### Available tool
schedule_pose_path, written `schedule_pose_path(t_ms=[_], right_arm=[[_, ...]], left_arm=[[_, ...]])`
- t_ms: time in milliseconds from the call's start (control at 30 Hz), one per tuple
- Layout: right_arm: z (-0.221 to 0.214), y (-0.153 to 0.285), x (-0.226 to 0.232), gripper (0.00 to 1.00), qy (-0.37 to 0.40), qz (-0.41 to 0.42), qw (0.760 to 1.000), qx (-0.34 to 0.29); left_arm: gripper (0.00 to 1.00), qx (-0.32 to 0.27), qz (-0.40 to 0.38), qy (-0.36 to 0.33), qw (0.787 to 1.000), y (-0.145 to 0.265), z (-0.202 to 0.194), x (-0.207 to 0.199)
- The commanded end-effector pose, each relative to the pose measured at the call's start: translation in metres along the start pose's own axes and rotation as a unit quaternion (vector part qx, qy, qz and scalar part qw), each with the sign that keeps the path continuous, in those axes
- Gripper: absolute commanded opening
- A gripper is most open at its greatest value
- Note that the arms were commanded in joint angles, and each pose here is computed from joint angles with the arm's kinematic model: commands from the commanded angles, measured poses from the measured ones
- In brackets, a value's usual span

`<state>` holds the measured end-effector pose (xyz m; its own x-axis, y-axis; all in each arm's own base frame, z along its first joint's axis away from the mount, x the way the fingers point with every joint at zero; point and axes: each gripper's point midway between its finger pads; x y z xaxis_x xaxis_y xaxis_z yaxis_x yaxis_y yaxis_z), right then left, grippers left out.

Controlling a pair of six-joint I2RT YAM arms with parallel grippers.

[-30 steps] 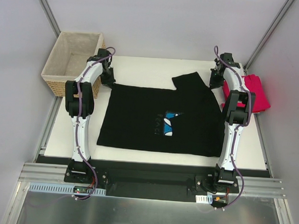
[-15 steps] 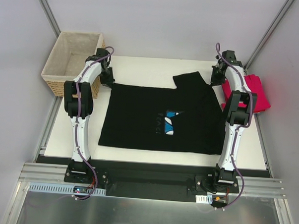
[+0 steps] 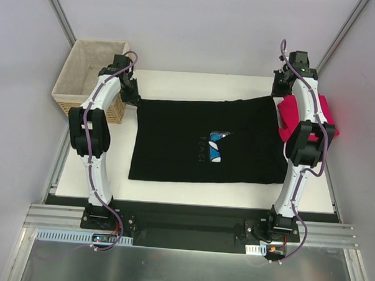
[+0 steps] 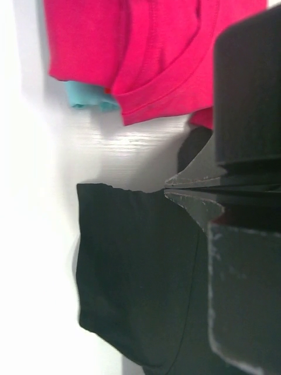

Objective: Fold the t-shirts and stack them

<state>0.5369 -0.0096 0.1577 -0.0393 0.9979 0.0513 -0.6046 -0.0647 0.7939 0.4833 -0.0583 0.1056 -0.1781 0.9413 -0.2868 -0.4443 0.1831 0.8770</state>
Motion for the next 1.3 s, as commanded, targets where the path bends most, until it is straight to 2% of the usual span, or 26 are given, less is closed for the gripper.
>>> schedule_pose_path(t_ms=[0, 300, 600, 867, 1033, 1267], right_arm=[[-0.006, 0.033, -0.008, 0.01, 0.006, -0.006, 1.000, 0.001], [-0.040, 0.061, -0.003, 0.01, 0.014, -0.003, 1.000, 0.024], [-0.062, 0.087, 0.000, 0.01, 0.011, -0.009, 0.999, 0.032], [-0.082, 0.117, 0.007, 0.01, 0.013, -0.012, 0.999, 0.029], [-0.131, 0.098, 0.007, 0.01, 0.001, -0.012, 0.996, 0.086], [-0.189, 0.076, 0.004, 0.01, -0.010, -0.020, 0.987, 0.159]], left_arm=[[0.00, -0.024, -0.010, -0.004, 1.000, 0.040, 0.000, -0.002], [0.00, -0.029, -0.015, -0.009, 0.999, 0.068, -0.020, -0.001], [0.00, -0.010, -0.024, 0.002, 1.000, 0.075, -0.056, 0.004], [0.00, -0.016, -0.028, 0.008, 0.999, 0.084, -0.063, 0.003], [0.00, -0.018, -0.041, 0.017, 0.999, 0.094, -0.066, -0.003], [0.00, 0.006, -0.032, 0.045, 0.998, 0.098, -0.094, 0.003]])
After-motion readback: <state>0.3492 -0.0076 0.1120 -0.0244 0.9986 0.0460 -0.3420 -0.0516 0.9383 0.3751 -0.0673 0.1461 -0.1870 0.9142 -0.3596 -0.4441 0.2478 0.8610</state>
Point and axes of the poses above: each gripper's point midway between its finger pads, its own y axis back along the fingers, its own x axis along the line the jaws close on, z = x × y, and after that the axes turned 3 degrees about y, right-handed
